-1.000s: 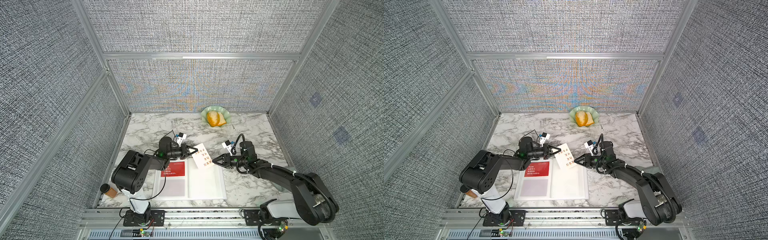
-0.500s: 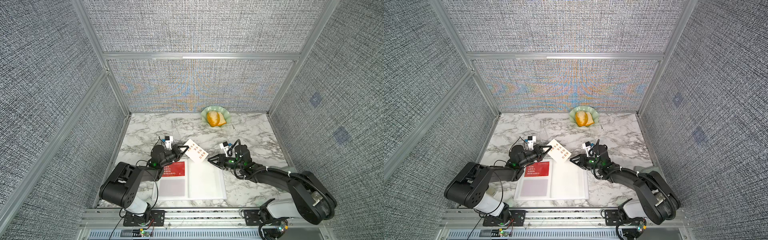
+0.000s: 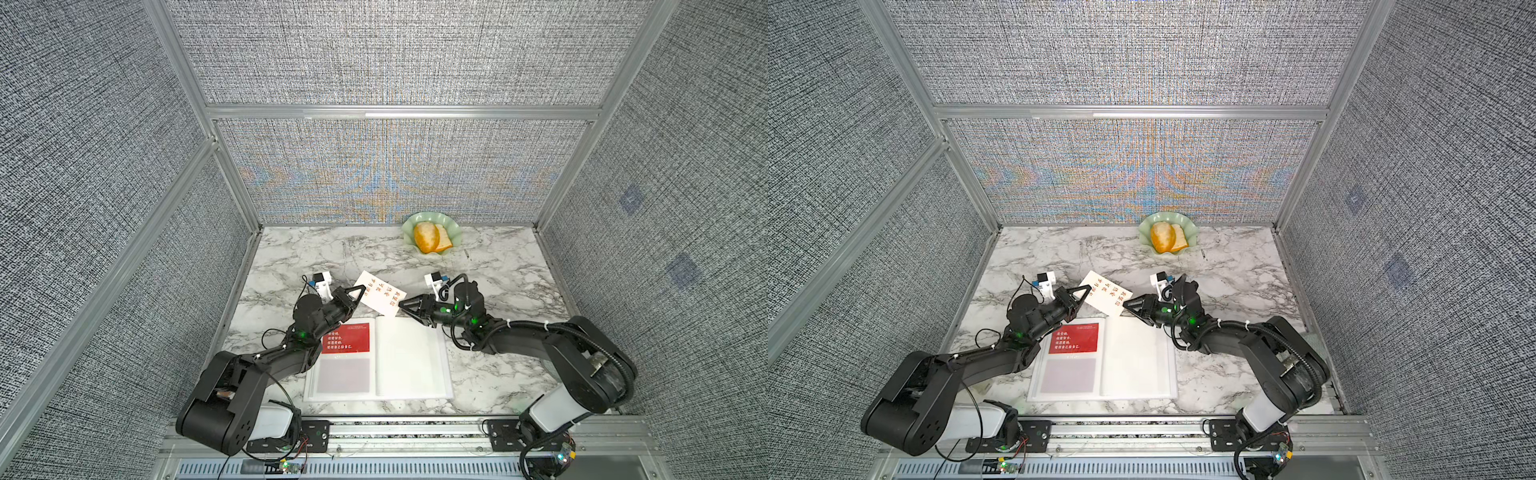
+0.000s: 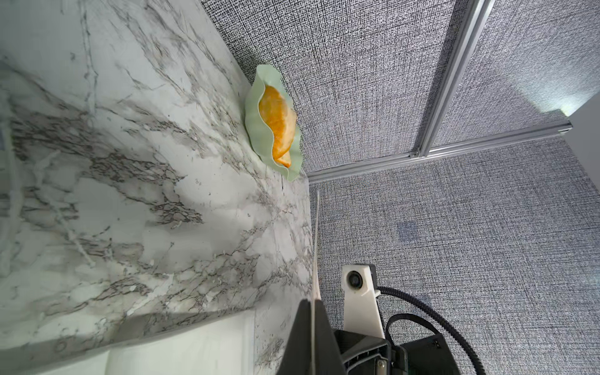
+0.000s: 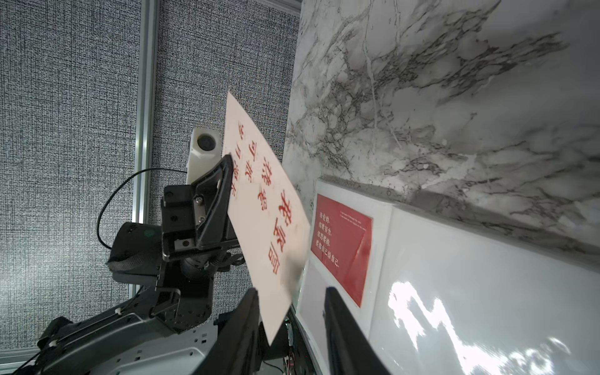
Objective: Place the photos into the photo albums
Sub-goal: Pick up the photo at the center of the board.
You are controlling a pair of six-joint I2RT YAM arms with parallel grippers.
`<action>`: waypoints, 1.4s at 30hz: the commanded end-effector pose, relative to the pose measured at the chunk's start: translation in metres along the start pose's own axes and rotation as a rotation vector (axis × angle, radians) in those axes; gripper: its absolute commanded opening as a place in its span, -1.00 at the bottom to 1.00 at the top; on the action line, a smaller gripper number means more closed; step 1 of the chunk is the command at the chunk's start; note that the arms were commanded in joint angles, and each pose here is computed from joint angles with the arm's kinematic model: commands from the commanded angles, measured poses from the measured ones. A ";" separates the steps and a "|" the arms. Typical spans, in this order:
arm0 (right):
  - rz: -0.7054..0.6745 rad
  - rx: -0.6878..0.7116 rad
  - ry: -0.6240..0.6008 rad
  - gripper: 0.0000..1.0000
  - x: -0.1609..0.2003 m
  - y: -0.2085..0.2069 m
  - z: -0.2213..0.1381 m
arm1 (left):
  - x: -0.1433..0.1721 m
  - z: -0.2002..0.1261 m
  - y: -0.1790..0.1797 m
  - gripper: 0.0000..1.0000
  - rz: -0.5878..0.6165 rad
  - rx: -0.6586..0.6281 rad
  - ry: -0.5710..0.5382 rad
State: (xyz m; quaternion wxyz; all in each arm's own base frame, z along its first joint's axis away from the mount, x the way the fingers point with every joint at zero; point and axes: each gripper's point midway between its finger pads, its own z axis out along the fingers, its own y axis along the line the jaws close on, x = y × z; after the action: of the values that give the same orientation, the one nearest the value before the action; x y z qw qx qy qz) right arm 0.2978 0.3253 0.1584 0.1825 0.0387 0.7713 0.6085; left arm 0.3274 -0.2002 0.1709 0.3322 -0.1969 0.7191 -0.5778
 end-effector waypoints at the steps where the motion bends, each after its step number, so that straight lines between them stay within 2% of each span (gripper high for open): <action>1: 0.012 -0.092 -0.011 -0.26 -0.008 0.024 0.010 | -0.004 0.000 0.003 -1.00 0.009 -0.015 -0.016; 9: 0.049 -0.137 0.005 -0.37 -0.006 0.034 0.029 | -0.007 -0.001 0.006 -1.00 0.005 -0.032 -0.038; 18: 0.068 -0.140 -0.013 -0.69 -0.009 0.033 0.028 | -0.010 -0.008 0.011 -1.00 -0.003 -0.070 -0.071; 30: 0.075 -0.144 -0.006 -1.00 -0.013 0.036 0.035 | -0.008 -0.009 0.013 -0.99 0.003 -0.101 -0.054; 31: 0.077 -0.139 -0.002 -1.00 -0.013 0.036 0.035 | -0.008 -0.009 0.015 -0.90 0.009 -0.123 -0.047; 34: 0.082 -0.102 0.008 -1.00 -0.011 0.031 0.035 | -0.008 -0.009 0.022 -0.33 0.049 -0.217 -0.020; 36: 0.078 -0.070 0.019 -1.00 -0.008 0.027 0.033 | -0.011 -0.012 0.024 -0.15 0.084 -0.273 -0.015; 38: 0.073 -0.040 0.029 -1.00 -0.006 0.024 0.030 | -0.014 -0.018 0.026 -0.06 0.116 -0.328 -0.017; 42: 0.054 0.039 0.058 -1.00 0.000 0.014 0.020 | -0.020 -0.035 0.033 -0.04 0.175 -0.447 -0.035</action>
State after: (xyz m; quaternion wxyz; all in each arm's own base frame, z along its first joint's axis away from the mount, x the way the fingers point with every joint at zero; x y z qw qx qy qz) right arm 0.3082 0.3527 0.1820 0.1564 0.0510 0.7610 0.6276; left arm 0.3318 -0.1701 0.1759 0.3584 -0.2133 0.7919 -0.4460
